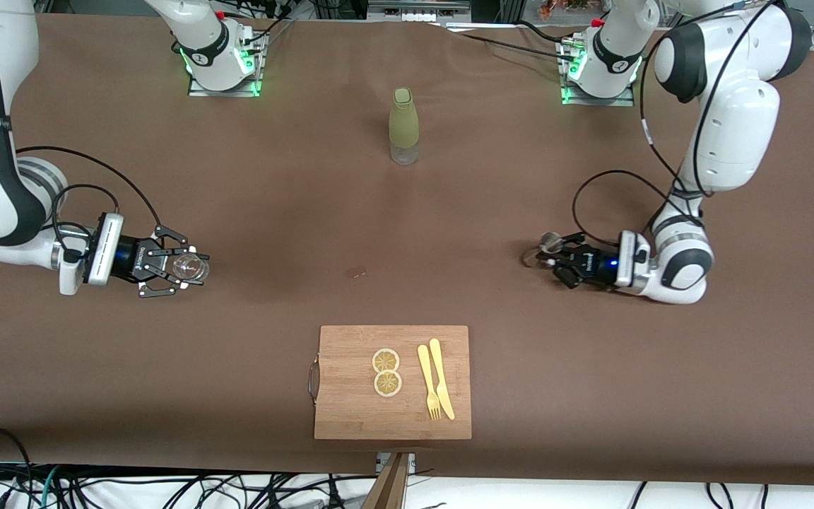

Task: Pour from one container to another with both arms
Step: 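Lift the glass with the right gripper while the left gripper raises the jigger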

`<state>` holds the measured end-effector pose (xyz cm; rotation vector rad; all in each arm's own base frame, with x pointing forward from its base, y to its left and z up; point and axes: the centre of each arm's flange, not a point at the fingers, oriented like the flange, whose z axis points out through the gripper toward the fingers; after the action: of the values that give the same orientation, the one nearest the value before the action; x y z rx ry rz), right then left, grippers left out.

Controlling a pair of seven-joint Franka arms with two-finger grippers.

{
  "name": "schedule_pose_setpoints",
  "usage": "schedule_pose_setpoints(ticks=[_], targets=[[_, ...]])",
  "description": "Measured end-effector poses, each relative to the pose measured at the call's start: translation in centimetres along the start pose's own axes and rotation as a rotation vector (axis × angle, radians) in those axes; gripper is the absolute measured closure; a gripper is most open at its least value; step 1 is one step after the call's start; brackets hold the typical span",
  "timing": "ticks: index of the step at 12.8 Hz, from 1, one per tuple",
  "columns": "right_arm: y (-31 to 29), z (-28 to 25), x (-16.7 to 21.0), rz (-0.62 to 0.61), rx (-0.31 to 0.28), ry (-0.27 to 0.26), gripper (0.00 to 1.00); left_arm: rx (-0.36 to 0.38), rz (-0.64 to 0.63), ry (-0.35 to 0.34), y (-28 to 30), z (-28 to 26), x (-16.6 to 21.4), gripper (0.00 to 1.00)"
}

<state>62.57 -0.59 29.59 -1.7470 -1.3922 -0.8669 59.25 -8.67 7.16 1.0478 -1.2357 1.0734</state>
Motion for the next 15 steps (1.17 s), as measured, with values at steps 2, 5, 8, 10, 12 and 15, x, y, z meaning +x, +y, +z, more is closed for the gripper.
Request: schedule_pose_setpoints(ticks=[2,5,8,10,12,15], targets=[[-0.7,0.2,3.0,0.039,0.006,-0.049,0.51,0.039,-0.01,-0.007,-2.1,4.1,1.4,0.8],[-1.6,1.3,7.4,0.064,-0.015,-0.098,0.51,0.088,-0.042,-0.013,-3.6,10.1,1.7,0.8],[-3.1,2.9,10.6,0.054,-0.037,-0.141,0.51,0.144,-0.079,-0.013,-4.1,16.6,1.7,0.8],[-4.4,3.9,12.9,0.047,-0.041,-0.194,0.51,0.18,-0.105,-0.019,-4.0,20.8,1.8,0.8],[-5.6,5.5,15.2,0.058,-0.04,-0.232,0.51,0.2,-0.125,-0.019,-3.7,24.3,2.0,0.8],[-7.1,7.6,17.8,0.046,-0.048,-0.266,0.51,0.194,-0.133,-0.023,-3.1,28.6,2.4,0.8]])
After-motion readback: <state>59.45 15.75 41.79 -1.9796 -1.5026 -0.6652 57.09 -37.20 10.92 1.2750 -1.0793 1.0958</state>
